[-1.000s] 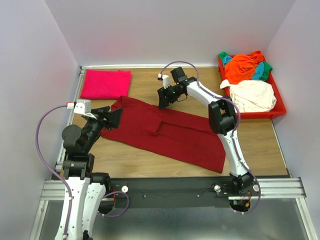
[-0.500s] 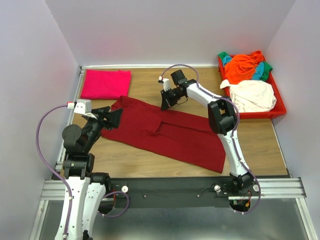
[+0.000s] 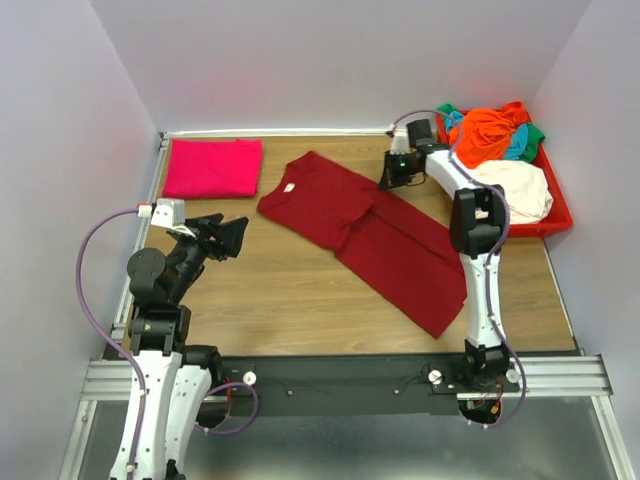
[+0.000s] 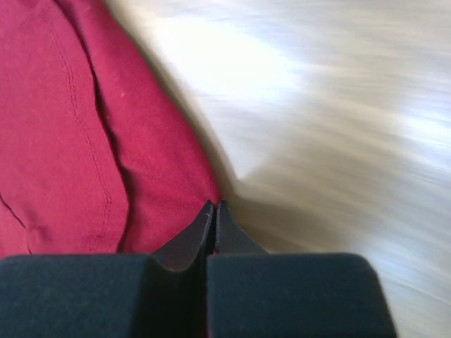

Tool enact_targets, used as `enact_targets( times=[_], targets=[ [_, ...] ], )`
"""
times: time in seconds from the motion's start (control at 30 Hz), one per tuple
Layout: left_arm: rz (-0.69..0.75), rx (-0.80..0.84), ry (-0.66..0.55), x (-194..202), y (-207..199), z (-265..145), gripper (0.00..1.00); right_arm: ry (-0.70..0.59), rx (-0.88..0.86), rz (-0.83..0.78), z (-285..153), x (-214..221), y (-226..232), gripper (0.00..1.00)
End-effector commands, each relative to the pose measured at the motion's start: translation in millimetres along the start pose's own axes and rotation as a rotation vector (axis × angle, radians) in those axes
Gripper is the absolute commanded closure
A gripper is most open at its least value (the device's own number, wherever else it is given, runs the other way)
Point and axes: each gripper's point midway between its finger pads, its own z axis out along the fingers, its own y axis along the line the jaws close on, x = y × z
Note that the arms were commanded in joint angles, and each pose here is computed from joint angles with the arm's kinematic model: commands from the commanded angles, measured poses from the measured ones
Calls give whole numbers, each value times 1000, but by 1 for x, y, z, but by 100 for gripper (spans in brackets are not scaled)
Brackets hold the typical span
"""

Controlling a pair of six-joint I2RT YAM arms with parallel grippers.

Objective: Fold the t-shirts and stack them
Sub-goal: Fold the tshirt

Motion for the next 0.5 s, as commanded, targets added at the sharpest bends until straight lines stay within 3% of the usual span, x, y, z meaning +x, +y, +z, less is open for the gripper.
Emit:
enact_targets(
  times=[0.0, 0.1, 0.27, 0.3, 0.4, 0.47],
  targets=[
    [-27, 58, 20, 8, -6, 5, 25, -76, 147, 50, -30, -23, -56, 89],
    [-48, 68, 48, 15, -5, 11, 25, -82, 165, 54, -35, -23, -68, 70],
    [-111, 76, 120, 35, 4, 28, 28, -118, 207, -50, -65, -38, -70, 54],
    [-144, 80, 147, 44, 7, 35, 32, -141, 206, -87, -80, -46, -62, 45],
    [-203, 54, 197, 61, 18, 54, 38, -172, 193, -169, -110, -54, -43, 36],
    [-208, 29, 194, 59, 23, 68, 42, -185, 176, -234, -126, -56, -30, 35]
  ],
)
